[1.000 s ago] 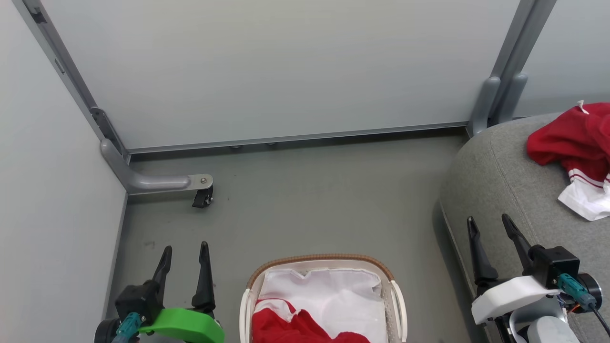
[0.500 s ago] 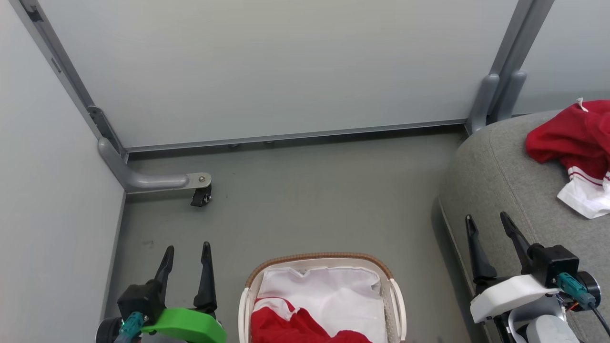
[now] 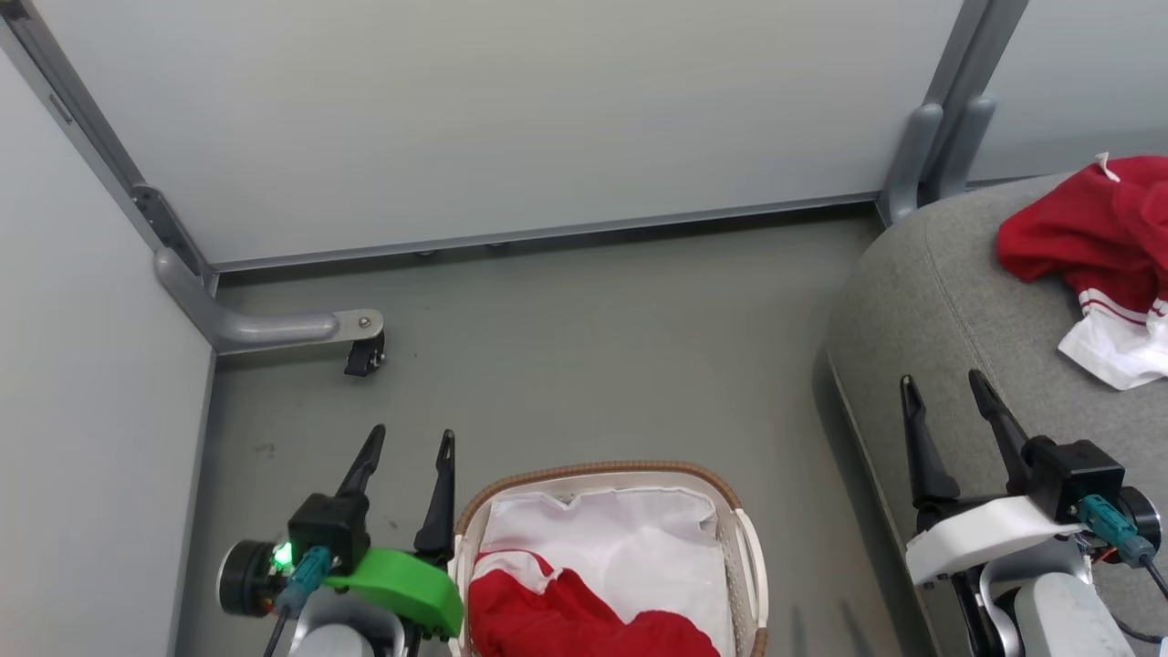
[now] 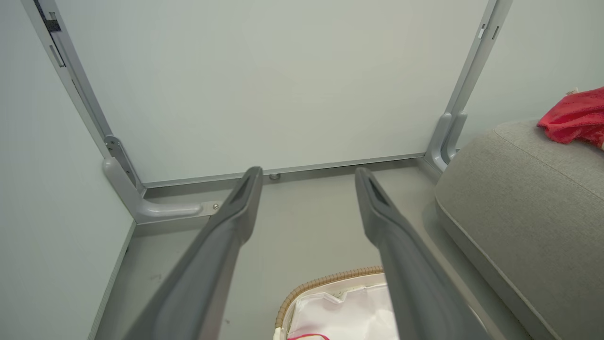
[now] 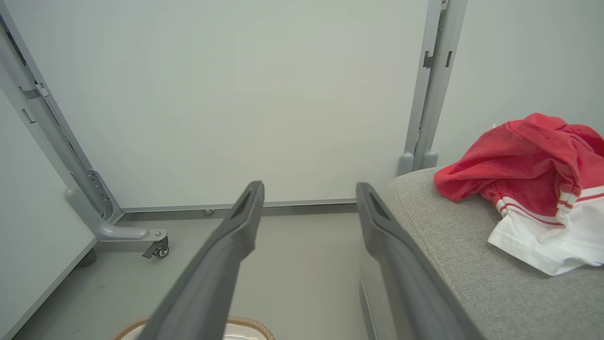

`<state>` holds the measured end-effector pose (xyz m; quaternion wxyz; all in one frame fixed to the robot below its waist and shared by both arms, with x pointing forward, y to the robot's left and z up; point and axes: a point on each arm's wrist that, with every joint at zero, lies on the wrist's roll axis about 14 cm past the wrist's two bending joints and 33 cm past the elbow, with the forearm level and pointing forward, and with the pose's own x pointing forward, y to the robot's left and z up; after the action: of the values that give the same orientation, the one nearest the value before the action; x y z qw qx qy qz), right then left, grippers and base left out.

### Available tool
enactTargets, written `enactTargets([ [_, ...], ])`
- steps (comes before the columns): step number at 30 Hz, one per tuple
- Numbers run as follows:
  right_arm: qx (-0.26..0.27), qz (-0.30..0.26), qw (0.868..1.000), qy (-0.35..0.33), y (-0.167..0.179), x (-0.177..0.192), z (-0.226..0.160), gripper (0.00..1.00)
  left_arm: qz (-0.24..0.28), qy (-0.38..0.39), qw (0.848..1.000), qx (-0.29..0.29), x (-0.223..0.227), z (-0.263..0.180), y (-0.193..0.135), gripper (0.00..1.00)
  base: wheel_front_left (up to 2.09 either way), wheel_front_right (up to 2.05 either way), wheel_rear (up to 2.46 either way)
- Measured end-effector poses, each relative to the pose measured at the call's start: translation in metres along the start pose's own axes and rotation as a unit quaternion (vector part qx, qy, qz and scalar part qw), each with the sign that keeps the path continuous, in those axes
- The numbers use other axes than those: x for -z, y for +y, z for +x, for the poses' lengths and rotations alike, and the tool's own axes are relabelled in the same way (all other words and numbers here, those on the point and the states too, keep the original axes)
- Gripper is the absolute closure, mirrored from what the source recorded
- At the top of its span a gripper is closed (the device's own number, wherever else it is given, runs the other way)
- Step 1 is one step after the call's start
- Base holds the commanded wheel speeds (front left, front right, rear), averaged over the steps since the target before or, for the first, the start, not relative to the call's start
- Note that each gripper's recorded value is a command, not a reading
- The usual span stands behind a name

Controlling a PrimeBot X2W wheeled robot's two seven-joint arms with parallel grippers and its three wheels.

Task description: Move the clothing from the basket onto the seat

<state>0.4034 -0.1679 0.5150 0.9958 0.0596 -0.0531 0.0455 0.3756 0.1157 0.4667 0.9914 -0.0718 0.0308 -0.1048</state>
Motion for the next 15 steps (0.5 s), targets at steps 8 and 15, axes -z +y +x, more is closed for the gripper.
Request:
enactTargets([
  [8, 0.020, -0.006, 1.000, -0.015, -0.017, -0.004, 0.025, 0.00, 0.061, 0.062, 0.990, 0.110, 0.035, 0.040, -0.045, 0.00, 0.00, 0.00, 0.00],
  [15, 0.036, -0.005, 0.999, -0.015, -0.032, 0.003, 0.045, 0.00, 0.098, 0.192, 0.955, 0.206, 0.120, 0.033, -0.080, 0.00, 0.00, 0.00, 0.00],
])
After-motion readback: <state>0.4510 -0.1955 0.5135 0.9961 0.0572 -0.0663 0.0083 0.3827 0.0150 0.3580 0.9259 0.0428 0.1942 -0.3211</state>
